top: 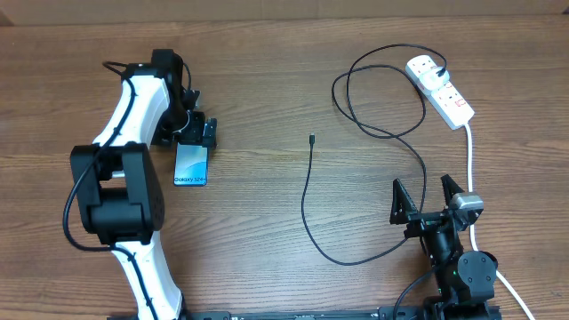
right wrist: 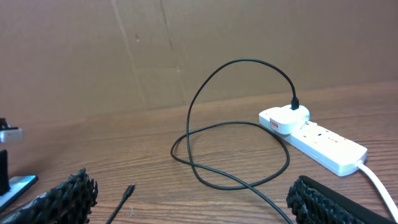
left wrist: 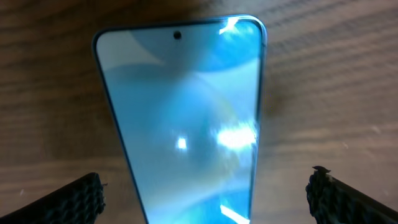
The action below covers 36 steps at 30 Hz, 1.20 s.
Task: Plug charger to phone and switch on socket
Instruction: 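Move the left gripper forward over the phone and lower onto it, then close the left gripper on the phone's top edge and lift it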
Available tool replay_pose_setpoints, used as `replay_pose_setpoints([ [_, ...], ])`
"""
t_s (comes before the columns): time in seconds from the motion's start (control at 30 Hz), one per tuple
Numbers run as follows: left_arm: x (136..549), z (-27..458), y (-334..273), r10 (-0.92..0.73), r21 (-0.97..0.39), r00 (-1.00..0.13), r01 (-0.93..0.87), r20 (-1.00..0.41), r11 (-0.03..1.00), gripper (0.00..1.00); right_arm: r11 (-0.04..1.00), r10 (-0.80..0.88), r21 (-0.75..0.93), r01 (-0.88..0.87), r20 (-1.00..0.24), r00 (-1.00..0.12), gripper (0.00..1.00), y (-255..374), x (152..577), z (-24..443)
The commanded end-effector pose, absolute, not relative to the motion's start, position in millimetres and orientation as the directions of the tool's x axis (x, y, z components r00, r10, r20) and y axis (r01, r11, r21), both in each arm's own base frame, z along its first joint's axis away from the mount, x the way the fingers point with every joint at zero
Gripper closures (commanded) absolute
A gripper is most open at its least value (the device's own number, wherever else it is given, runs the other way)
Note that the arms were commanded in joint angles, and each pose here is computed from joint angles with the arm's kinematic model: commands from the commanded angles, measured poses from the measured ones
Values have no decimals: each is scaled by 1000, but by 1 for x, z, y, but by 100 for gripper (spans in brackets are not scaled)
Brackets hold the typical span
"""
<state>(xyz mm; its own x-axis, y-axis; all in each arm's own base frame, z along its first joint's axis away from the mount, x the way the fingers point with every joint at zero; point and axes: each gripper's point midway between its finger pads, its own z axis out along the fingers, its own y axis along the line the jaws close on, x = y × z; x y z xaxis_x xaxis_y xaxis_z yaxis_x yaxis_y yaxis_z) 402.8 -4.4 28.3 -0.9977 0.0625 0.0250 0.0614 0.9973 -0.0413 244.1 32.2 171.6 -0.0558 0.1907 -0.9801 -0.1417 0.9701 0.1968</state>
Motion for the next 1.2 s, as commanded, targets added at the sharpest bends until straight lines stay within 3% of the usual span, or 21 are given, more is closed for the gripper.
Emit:
replay_pose_setpoints([
  [0.0,413,20,-5,49,-26,-999,49,13,998,0,972,188,193,-134,-981,-50,0,31,244,170],
  [1.03,396,-12,0,8,27,-998,9,60,1000,17,972,188,193,-134,-981,-50,0,31,244,170],
  [1.17,399,-12,1,8,33,-999,9,48,999,27,972,188,193,-134,-981,-50,0,31,244,170],
])
